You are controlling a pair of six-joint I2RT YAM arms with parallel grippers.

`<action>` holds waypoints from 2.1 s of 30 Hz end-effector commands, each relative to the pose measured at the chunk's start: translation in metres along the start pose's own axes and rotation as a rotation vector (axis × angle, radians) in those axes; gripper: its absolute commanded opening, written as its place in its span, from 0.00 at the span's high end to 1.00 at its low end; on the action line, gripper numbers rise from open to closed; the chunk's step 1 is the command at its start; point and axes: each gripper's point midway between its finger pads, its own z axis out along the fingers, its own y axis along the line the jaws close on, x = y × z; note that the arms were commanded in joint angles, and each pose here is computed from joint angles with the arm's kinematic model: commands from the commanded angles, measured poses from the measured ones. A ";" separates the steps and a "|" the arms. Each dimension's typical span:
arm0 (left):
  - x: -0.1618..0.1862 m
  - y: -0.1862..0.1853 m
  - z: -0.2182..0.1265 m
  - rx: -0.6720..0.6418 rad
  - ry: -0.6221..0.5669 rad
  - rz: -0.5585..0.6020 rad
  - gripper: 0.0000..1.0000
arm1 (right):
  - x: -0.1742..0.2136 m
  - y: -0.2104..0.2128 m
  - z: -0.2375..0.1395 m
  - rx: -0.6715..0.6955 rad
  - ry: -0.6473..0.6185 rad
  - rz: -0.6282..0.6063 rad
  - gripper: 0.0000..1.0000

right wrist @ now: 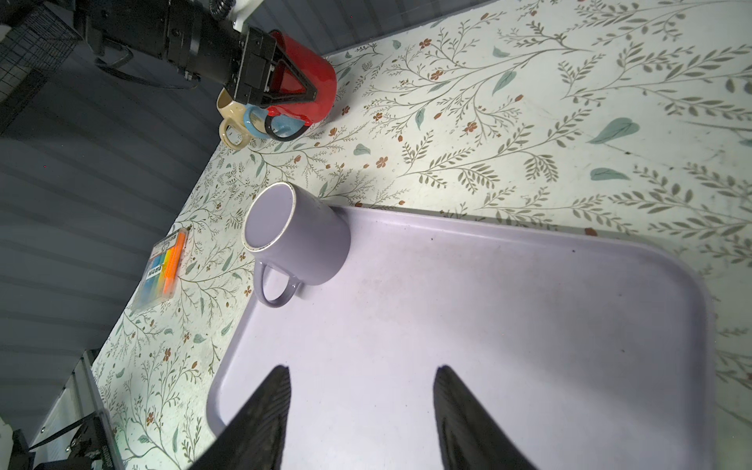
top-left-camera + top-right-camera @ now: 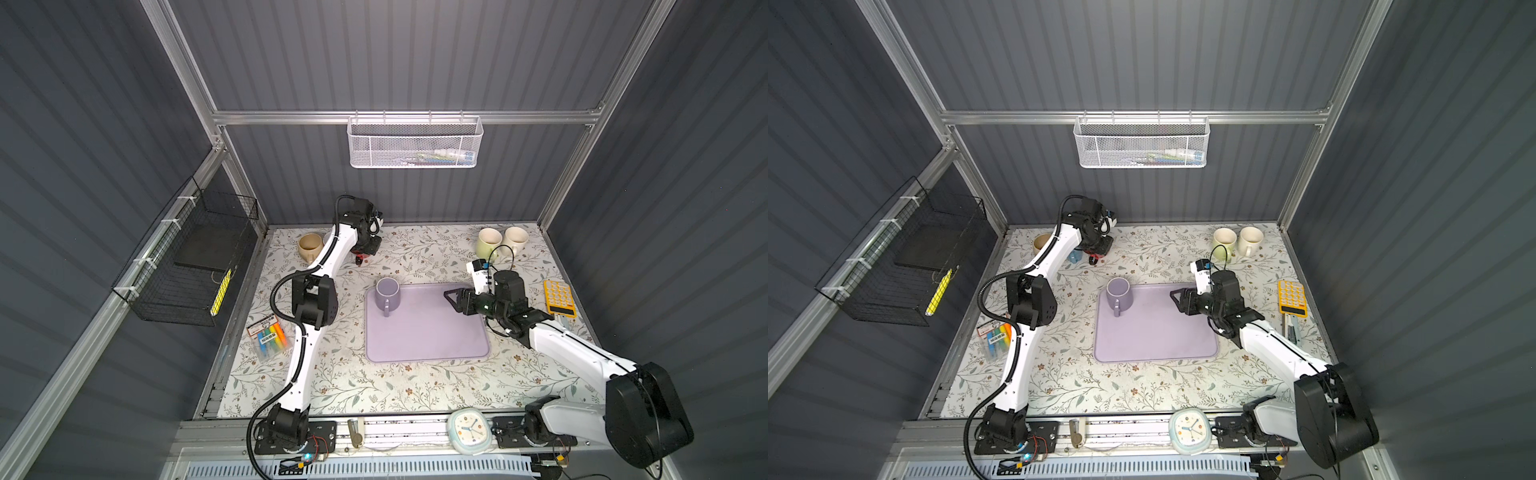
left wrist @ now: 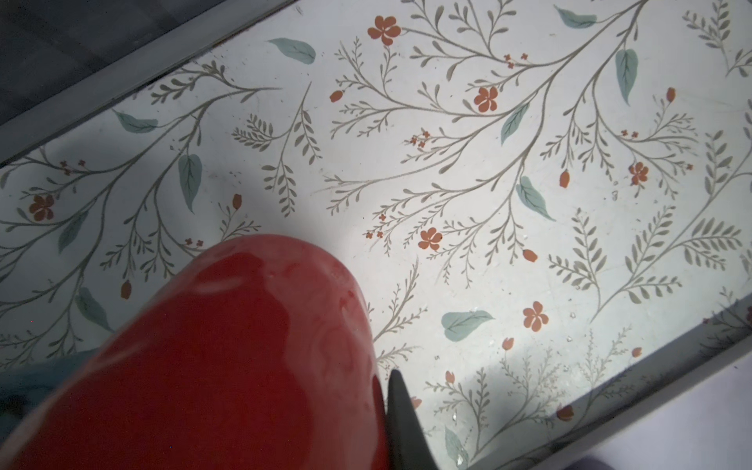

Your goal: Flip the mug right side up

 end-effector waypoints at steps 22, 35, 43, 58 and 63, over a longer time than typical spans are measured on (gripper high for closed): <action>0.003 0.015 0.017 -0.072 0.014 0.012 0.97 | 0.002 -0.001 0.004 0.002 0.009 -0.012 0.42; 0.000 0.014 0.019 -0.064 0.001 -0.011 0.86 | 0.004 -0.002 0.003 0.006 0.008 -0.011 0.40; -0.001 0.014 0.018 -0.066 -0.006 -0.014 0.81 | 0.005 -0.002 0.003 0.006 0.010 -0.012 0.40; -0.005 0.021 0.020 -0.099 -0.023 -0.052 0.72 | 0.004 -0.002 0.003 0.006 0.007 -0.015 0.41; -0.011 0.023 0.020 -0.108 -0.045 -0.080 0.71 | 0.005 -0.002 0.003 0.004 0.009 -0.013 0.41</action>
